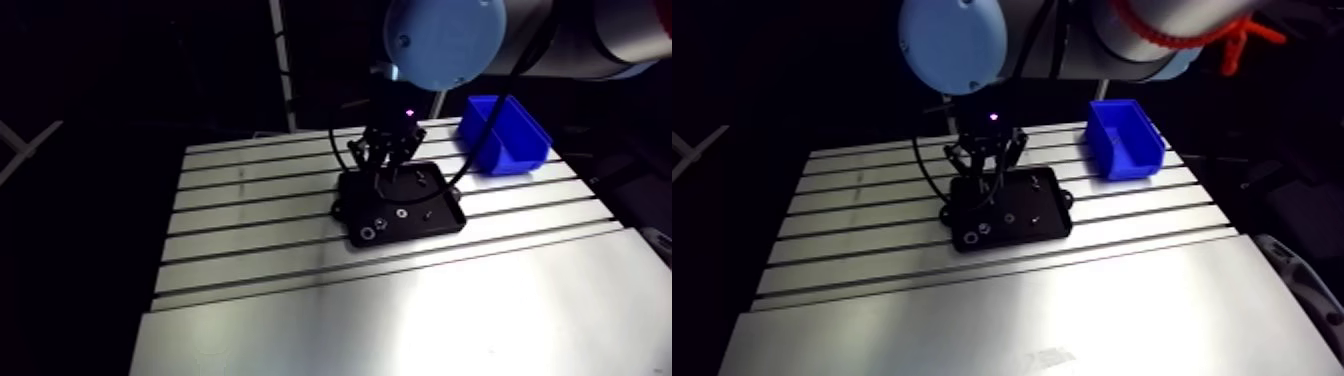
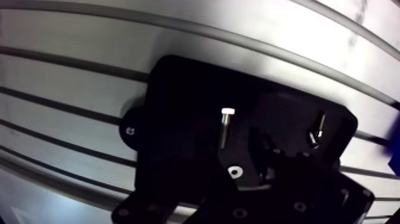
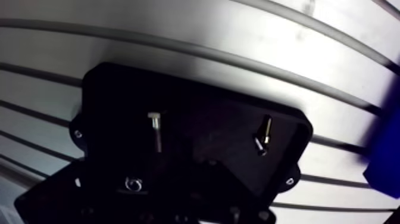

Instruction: Pick up the M10 bolt from the tray and put it into the blue bin.

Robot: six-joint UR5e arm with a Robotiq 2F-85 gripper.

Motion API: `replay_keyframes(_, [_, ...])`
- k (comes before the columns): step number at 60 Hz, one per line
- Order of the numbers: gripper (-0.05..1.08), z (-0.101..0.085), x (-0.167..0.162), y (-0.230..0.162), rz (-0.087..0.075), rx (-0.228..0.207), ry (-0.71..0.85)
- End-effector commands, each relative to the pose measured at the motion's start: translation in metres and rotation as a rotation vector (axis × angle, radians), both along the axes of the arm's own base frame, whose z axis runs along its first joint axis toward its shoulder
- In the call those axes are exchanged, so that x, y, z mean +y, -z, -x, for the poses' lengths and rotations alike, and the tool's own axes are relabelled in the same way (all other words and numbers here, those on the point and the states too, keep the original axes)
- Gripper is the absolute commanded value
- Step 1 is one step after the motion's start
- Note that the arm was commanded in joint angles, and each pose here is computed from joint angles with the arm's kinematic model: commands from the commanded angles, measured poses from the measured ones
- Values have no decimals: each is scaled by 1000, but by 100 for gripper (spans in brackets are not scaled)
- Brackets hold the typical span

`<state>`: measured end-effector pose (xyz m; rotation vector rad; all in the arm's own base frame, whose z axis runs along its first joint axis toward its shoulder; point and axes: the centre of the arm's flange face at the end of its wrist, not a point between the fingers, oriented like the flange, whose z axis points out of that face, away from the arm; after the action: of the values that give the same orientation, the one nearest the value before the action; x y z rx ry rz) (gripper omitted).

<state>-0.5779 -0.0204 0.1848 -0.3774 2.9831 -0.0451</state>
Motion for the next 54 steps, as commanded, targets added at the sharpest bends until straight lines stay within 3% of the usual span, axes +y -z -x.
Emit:
replay_keyframes(1, [57, 0, 0, 2, 2, -1, 5])
replay_keyframes(18, [57, 0, -1, 9, 9, -9, 8])
replay_keyframes(54, [61, 3, 0, 15, 6, -4, 25])
